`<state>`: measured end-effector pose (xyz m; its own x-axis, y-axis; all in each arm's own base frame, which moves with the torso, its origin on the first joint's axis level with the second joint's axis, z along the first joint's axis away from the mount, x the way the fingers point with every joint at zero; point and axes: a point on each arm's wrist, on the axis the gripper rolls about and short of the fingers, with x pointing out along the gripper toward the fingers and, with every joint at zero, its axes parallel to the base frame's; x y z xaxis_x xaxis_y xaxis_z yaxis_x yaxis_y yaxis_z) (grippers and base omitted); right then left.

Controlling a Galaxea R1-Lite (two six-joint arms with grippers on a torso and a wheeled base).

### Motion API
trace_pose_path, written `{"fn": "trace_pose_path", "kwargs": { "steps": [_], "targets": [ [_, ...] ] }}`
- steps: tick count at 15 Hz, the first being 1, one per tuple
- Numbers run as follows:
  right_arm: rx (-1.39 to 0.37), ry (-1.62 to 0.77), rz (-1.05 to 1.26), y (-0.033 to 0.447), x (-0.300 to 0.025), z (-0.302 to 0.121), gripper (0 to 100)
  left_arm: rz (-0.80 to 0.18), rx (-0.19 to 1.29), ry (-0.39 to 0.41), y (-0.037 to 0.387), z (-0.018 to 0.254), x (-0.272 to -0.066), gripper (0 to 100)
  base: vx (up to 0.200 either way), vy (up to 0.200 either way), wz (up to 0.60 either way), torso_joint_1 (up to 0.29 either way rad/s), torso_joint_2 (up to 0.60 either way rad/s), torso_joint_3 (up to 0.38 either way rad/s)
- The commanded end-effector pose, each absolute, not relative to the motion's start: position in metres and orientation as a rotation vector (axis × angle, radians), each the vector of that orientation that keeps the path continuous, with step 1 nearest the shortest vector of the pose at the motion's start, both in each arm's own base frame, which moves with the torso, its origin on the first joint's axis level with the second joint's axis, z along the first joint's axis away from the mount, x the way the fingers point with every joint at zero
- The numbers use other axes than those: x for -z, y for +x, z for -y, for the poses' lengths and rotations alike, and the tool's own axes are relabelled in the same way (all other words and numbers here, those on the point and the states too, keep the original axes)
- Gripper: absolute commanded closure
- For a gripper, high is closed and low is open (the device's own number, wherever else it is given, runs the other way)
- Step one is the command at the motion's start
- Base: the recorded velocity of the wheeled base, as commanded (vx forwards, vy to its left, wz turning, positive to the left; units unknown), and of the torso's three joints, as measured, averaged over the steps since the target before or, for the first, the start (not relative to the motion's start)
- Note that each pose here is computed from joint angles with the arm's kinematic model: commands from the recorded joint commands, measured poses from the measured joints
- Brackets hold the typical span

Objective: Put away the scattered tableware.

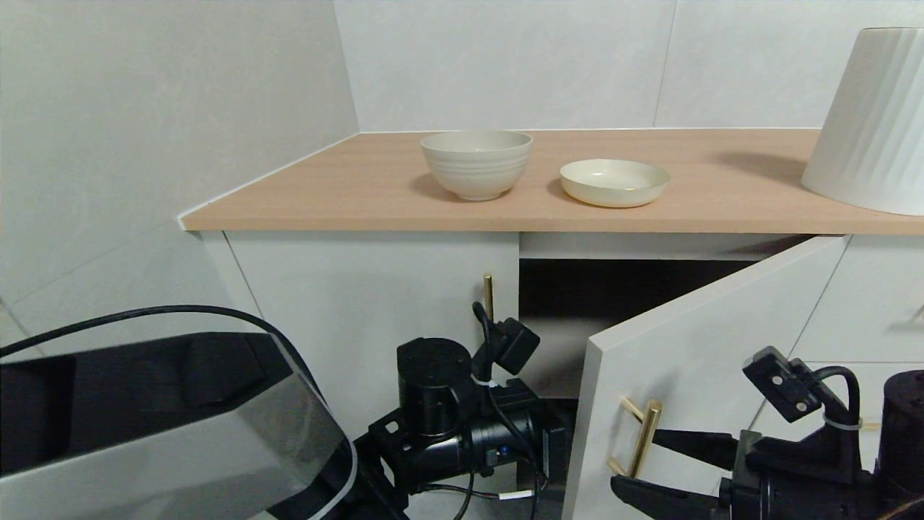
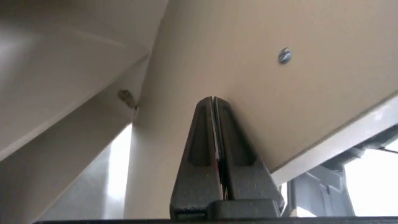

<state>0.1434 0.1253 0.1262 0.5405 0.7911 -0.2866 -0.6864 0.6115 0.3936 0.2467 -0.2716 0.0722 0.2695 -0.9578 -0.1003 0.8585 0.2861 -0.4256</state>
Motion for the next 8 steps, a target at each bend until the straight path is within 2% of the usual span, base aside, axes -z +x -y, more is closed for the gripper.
{"fn": "trace_pose_path", "kwargs": {
  "steps": [1, 5, 8],
  "targets": [
    [-0.867, 0.229, -0.427, 0.124, -0.128, -0.111, 0, -0.362, 1.263, -0.313, 0.244, 0.273, -0.076, 100, 0.000, 0.000, 0.00, 0.000, 0.00, 0.000],
    [-0.880, 0.204, -0.492, 0.093, -0.133, -0.088, 0, -0.364, 1.274, -0.312, 0.241, 0.275, -0.076, 100, 0.000, 0.000, 0.00, 0.000, 0.00, 0.000],
    [-0.926, 0.178, -0.538, 0.083, -0.132, -0.086, 0, -0.372, 1.284, -0.309, 0.237, 0.278, -0.078, 100, 0.000, 0.000, 0.00, 0.000, 0.00, 0.000]
  ]
}}
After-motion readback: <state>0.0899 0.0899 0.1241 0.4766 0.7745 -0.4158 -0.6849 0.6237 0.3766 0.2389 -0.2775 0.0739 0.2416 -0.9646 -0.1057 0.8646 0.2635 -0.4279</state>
